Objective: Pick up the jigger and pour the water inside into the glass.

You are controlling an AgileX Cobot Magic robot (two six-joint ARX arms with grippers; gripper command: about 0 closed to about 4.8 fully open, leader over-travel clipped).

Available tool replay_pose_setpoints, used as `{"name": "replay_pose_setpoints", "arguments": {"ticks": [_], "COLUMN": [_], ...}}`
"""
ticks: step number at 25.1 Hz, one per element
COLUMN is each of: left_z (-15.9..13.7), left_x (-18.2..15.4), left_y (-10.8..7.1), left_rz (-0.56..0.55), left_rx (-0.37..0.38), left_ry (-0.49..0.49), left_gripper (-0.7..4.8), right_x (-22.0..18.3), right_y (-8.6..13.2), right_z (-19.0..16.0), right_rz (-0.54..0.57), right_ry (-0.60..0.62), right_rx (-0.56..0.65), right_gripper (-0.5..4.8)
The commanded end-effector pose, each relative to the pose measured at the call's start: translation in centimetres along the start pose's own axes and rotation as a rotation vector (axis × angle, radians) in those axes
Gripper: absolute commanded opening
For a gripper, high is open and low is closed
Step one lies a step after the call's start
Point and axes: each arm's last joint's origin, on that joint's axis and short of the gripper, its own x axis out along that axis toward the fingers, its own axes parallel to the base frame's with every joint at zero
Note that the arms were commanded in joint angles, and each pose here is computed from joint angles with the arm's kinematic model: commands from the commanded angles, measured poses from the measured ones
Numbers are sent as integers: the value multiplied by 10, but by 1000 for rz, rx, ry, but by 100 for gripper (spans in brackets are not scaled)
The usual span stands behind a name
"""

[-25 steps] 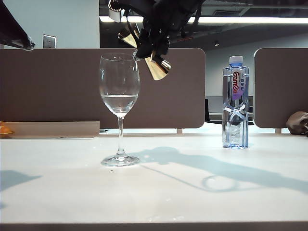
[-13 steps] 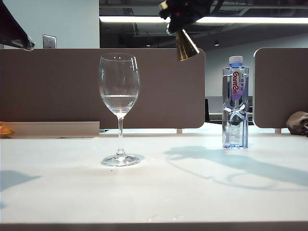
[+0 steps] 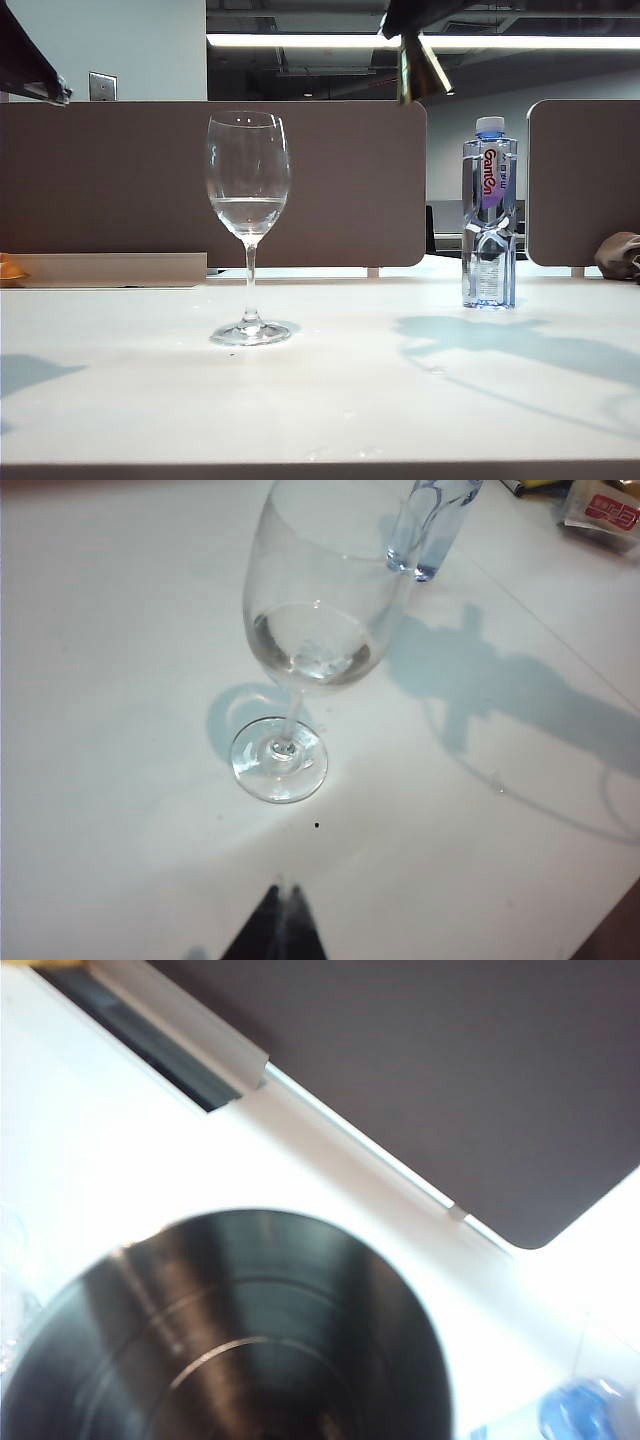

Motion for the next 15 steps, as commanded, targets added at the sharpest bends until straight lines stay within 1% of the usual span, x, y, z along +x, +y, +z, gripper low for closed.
{"name": "replay_pose_setpoints", "arguments": {"ticks": [1, 3, 4, 6, 7, 8, 13, 15], "left_z": [0, -4, -5, -9, -10, -10, -9, -9], "left_x": [0, -1, -1, -2, -4, -5, -21, -29], "left_y": [0, -1, -1, -3, -5, -6, -14, -18], "left_rz": [-7, -7, -9, -69, -101, -104, -97, -95], "left_rx": [-76, -132, -140, -159, -158, -155, -120, -106], "left_ry": [0, 41, 52, 88, 88, 84, 22, -8], "left_gripper": [4, 4, 4, 3, 3, 3, 3, 3], "right_x": [-34, -49, -53, -57, -55, -53, -41, -34], "right_y": [4, 8, 10, 15, 18, 21, 28, 30], "right_z": [-14, -27, -32, -47, -56, -62, -80, -84], "right_rz": [37, 46, 48, 54, 60, 65, 85, 90], "right_ry": [-32, -28, -23, -4, 23, 41, 113, 143], "right_rx": [70, 108, 113, 147, 155, 154, 153, 172], "right_gripper": [14, 14, 13, 13, 13, 13, 13, 13]}}
